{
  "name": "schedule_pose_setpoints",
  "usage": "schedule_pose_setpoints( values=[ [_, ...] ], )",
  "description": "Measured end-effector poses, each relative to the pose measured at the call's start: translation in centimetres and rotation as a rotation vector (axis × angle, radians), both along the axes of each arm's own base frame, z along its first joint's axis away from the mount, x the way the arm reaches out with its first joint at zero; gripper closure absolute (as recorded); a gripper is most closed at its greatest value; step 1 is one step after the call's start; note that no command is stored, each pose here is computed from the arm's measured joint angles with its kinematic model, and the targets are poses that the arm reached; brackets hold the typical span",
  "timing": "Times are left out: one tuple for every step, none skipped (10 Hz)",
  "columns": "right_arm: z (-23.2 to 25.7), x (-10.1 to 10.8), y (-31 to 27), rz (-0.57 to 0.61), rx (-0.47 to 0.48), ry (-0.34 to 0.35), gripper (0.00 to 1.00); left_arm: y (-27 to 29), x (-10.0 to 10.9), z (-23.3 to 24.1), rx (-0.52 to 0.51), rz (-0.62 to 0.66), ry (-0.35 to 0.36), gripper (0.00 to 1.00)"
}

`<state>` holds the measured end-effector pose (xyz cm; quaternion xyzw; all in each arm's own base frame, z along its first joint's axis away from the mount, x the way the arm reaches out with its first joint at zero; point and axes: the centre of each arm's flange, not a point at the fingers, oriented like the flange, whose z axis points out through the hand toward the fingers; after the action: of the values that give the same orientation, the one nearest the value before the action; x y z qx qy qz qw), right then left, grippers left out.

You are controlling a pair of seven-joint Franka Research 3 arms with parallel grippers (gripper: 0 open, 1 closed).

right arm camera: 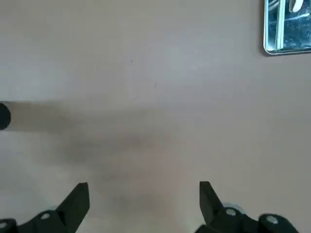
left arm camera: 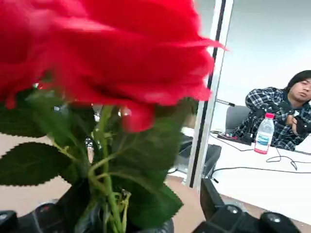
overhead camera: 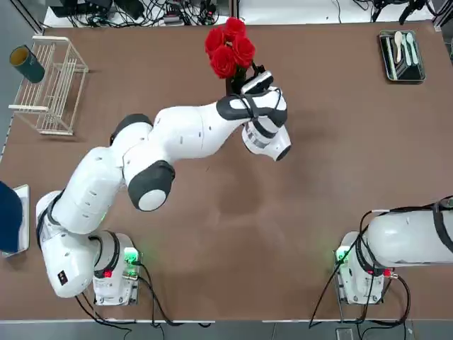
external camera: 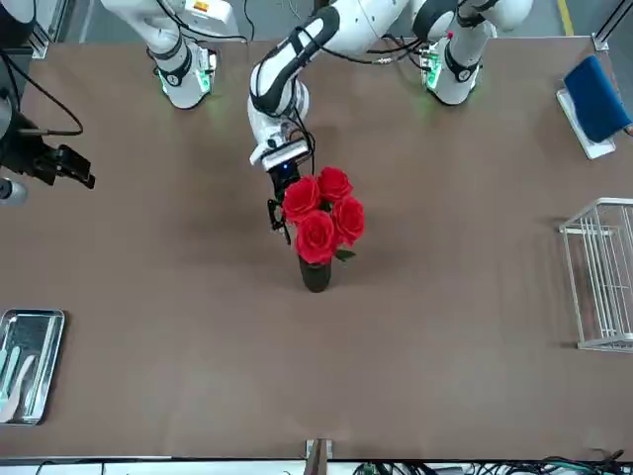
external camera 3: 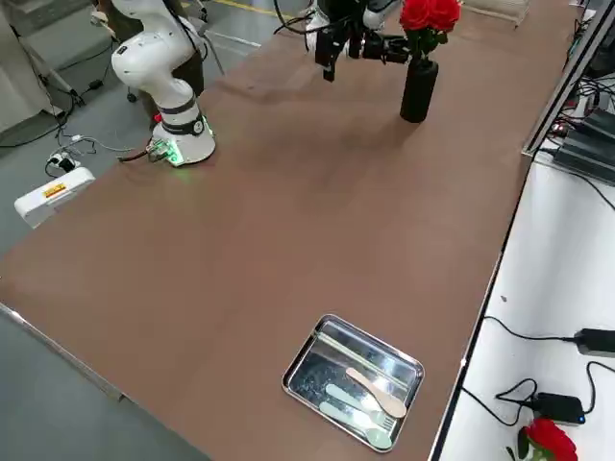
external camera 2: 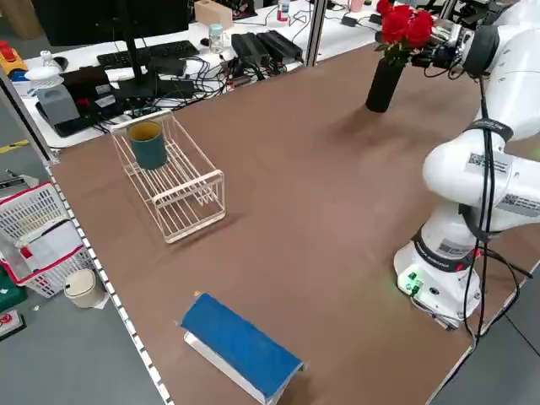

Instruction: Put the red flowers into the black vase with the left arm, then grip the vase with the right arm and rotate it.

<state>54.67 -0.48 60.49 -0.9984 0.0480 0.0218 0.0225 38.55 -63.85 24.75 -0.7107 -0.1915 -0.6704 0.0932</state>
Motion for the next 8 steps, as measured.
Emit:
schedule_pose_setpoints(
  values=[
    [0.0, 0.0, 0.1, -0.001, 0.012, -0.001, 0.0, -0.4, -0.8, 0.0, -0.004, -0.003, 0.007, 0.0],
    [0.0, 0.0, 0.2, -0.001, 0.018, -0.001, 0.0, -0.9, -1.8, 0.4, -0.016, -0.001, 0.022, 0.0],
    [0.0, 0.0, 0.3, 0.0, 0.025, -0.001, 0.0, -1.3, -2.8, 1.3, -0.025, 0.003, 0.036, 0.0],
    [0.0, 0.0, 0.5, 0.002, 0.029, -0.001, 0.0, -1.6, -3.5, 2.5, -0.021, 0.006, 0.051, 0.0],
    [0.0, 0.0, 0.9, 0.01, 0.032, -0.001, 0.0, -1.8, -4.0, 3.4, -0.024, 0.008, 0.068, 0.0],
    [0.0, 0.0, 1.9, 0.028, 0.033, -0.001, 0.0, -2.0, -4.8, 4.2, -0.023, 0.018, 0.093, 0.0],
    [0.1, 0.0, 3.2, 0.052, 0.033, -0.003, 0.0, -2.3, -6.0, 5.3, -0.019, 0.026, 0.128, 0.0],
    [0.2, 0.0, 4.2, 0.071, 0.033, -0.01, 0.0, -2.7, -7.5, 6.7, -0.02, 0.028, 0.157, 0.0]
  ],
)
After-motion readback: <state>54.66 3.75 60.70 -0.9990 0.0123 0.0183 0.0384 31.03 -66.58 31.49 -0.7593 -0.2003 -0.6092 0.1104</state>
